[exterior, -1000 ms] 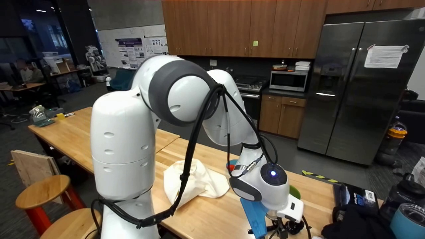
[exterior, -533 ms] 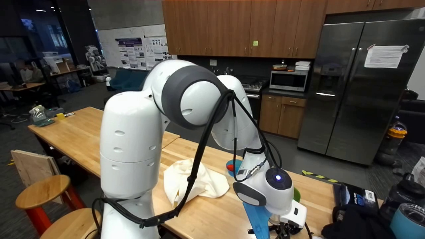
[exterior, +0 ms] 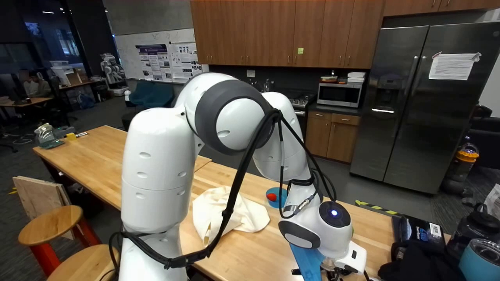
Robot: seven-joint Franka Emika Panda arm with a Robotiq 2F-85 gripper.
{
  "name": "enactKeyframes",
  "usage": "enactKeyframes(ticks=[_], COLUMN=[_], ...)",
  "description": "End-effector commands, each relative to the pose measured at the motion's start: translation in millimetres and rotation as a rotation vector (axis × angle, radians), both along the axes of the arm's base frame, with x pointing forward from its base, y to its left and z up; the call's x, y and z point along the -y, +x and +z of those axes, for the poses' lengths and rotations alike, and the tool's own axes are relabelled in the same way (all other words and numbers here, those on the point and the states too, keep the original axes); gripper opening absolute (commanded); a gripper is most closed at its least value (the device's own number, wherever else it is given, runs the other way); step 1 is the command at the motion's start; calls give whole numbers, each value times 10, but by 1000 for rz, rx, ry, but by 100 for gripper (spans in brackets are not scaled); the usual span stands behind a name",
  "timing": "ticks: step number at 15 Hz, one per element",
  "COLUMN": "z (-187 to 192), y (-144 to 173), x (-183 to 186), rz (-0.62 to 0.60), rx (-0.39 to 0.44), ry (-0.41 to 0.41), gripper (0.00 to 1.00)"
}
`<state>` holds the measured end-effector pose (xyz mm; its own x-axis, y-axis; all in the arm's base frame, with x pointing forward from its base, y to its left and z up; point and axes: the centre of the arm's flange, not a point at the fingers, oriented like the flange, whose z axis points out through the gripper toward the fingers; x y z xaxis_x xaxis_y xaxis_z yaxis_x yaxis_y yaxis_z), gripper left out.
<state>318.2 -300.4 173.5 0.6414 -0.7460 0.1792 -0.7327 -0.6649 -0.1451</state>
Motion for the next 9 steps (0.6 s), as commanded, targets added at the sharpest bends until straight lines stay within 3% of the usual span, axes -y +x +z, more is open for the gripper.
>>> enactKeyframes(ticks=[1, 4, 9], z=[71, 81, 90], y=[59, 66, 88], x=[71, 94, 108], rz=[-8, -12, -14], rx=[2, 13, 22], ry=[13, 23, 33], gripper=[29, 3, 0])
